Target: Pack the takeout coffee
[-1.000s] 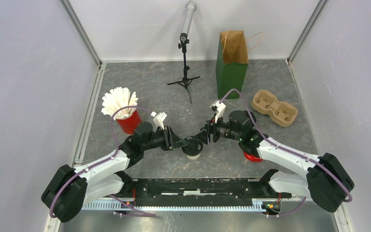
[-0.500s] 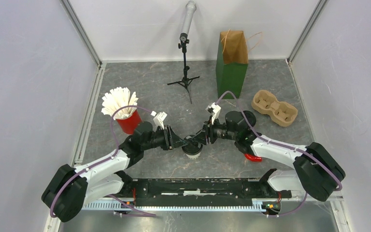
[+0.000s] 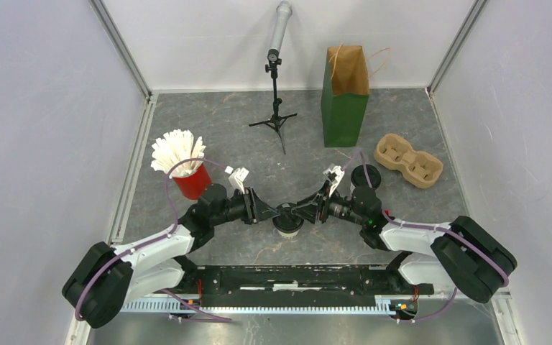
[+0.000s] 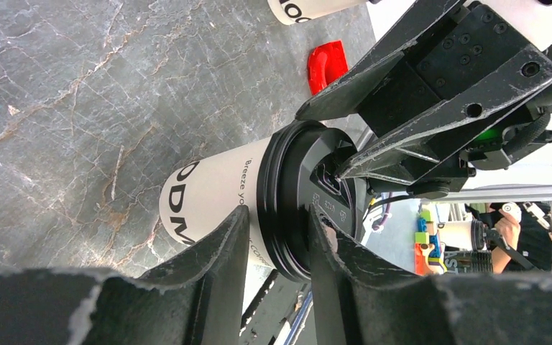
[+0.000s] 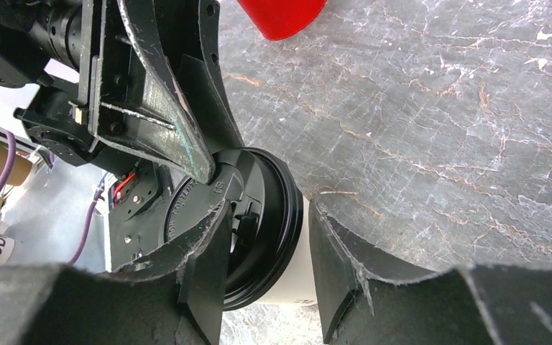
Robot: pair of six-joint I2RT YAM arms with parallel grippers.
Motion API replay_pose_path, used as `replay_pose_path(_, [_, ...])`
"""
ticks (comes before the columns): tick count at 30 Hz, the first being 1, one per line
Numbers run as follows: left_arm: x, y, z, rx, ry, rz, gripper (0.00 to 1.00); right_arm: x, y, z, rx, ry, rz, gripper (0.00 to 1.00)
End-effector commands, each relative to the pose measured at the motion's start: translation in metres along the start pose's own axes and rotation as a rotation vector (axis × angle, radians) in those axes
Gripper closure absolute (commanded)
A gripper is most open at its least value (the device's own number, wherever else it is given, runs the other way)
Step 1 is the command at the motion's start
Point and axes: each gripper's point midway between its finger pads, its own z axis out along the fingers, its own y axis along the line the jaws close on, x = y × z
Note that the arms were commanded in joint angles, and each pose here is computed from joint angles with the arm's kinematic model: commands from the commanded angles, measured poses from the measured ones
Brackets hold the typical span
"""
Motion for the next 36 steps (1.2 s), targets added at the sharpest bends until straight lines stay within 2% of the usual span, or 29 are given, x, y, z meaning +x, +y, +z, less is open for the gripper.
replay_pose_path(1, [0.038, 0.059, -0.014, -0.227, 0.084, -0.042, 0.60, 0.086, -0.037, -0.031, 0.154, 0.228, 0.077, 0.52])
replay_pose_path(8, [0.040, 0.066, -0.017, -0.254, 0.080, -0.042, 0.61, 0.095, -0.041, -0.034, 0.159, 0.233, 0.086, 0.52])
replay_pose_path(11, [0.034, 0.053, -0.014, -0.205, 0.068, -0.045, 0.61, 0.084, -0.037, -0.029, 0.149, 0.223, 0.072, 0.51])
replay_pose_path(15, [0.006, 0.012, -0.010, -0.085, 0.031, -0.020, 0.55, 0.038, -0.022, -0.019, 0.124, 0.159, 0.022, 0.43])
replay_pose_path(19, [-0.029, -0.034, -0.011, 0.004, -0.014, 0.024, 0.45, -0.023, -0.009, -0.011, 0.151, 0.093, -0.075, 0.26])
replay_pose_path(23, [-0.051, -0.052, -0.014, -0.012, -0.034, 0.074, 0.38, -0.054, 0.002, -0.015, 0.166, 0.080, -0.136, 0.21])
replay_pose_path(28, [-0.054, -0.048, -0.013, -0.061, -0.007, 0.100, 0.34, -0.050, 0.013, -0.027, 0.133, 0.109, -0.154, 0.19])
replay_pose_path(36, [-0.039, -0.030, -0.007, -0.094, 0.053, 0.090, 0.35, -0.023, 0.016, -0.038, 0.110, 0.164, -0.099, 0.22])
